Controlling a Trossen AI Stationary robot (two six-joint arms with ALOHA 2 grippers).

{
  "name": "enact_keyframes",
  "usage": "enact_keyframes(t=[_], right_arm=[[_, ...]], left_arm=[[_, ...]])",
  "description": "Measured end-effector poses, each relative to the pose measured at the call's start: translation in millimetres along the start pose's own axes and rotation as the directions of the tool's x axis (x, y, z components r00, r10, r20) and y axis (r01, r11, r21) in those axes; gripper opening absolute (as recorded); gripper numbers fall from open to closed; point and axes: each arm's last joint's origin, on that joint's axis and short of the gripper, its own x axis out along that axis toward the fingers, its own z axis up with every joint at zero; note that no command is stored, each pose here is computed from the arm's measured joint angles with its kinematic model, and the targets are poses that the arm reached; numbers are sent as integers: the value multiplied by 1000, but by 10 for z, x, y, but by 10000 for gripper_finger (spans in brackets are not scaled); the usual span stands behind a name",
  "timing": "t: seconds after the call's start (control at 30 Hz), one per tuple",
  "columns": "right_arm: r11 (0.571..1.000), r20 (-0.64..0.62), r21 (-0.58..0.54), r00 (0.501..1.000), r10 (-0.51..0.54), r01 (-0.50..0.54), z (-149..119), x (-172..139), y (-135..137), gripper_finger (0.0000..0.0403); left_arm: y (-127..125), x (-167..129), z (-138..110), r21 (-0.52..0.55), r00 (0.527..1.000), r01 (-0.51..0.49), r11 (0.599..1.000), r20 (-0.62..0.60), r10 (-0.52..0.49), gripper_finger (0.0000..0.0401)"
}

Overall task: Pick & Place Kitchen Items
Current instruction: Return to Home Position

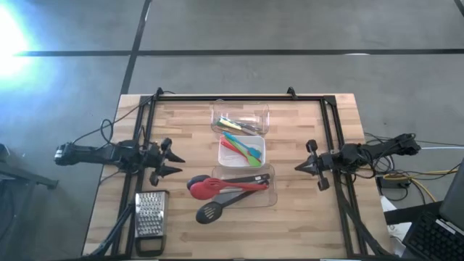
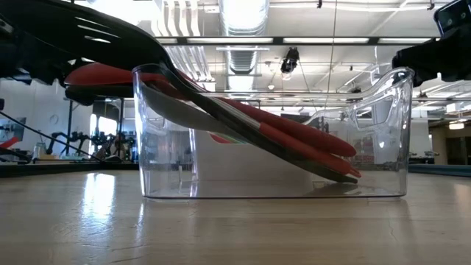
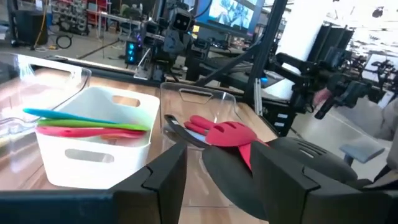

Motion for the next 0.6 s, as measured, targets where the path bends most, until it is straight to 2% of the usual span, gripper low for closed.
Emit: enact_keyframes(t=[0.6], right_arm=[[1000, -5, -11, 1000, -2, 2, -3, 3, 0, 8]], left_arm=[[7, 4, -19, -7, 1000, -8, 1000, -1, 8, 179]])
